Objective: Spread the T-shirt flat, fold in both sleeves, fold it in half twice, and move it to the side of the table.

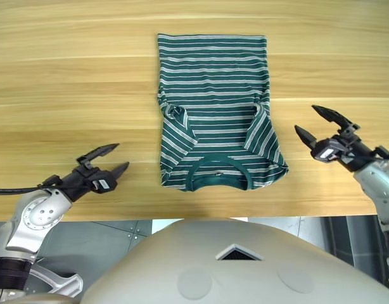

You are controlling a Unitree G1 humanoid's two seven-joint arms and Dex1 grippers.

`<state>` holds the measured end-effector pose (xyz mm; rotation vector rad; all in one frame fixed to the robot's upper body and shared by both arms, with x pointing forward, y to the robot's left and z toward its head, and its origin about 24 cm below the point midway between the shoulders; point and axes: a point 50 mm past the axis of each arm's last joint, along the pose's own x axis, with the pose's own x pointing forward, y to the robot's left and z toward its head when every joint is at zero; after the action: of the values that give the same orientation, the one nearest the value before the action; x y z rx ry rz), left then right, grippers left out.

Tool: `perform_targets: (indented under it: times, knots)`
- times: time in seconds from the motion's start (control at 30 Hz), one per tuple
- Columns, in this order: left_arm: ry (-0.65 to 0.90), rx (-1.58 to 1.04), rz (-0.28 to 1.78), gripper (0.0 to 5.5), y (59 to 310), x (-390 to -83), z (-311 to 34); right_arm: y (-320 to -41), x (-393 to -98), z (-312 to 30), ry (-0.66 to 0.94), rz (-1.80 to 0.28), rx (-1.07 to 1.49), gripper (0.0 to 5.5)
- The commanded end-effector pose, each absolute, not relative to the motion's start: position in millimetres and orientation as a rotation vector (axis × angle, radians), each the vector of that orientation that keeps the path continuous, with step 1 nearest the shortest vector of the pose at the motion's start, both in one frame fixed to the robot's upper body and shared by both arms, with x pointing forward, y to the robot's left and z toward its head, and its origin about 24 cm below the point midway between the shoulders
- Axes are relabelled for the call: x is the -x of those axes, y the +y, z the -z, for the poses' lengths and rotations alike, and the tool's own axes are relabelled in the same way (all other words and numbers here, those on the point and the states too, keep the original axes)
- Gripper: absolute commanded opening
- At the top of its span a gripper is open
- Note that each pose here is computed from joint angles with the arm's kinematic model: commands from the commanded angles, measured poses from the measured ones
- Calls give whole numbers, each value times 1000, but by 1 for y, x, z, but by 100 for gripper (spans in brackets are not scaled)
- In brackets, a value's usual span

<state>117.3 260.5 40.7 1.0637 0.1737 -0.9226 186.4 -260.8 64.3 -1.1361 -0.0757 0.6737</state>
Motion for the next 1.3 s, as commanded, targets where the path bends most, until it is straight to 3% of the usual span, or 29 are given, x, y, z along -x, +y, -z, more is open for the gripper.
perform_targets:
  times: [0.03,0.17,0.6,0.87,1.03,1.2,1.3]
  knots:
    - [188,-1005,1165,307,232,-109,-26,-254,-205,-64,-99,-721,1160,301]
    - [195,-945,1308,307,211,-108,-12,-255,-208,-56,-78,-734,1162,301]
    - [215,-946,1403,307,211,-110,1,-255,-206,-51,-77,-717,1134,301]
    - [225,-908,1515,147,204,-105,8,-257,-201,-50,-66,-718,1132,304]
    - [236,-910,1515,52,208,-107,9,-268,-179,-53,-8,-742,1167,304]
    - [232,-901,1394,1,217,-115,2,-284,-143,-45,166,-834,1264,304]
    - [164,-884,1288,1,217,-126,-6,-276,-135,-45,161,-855,1260,304]
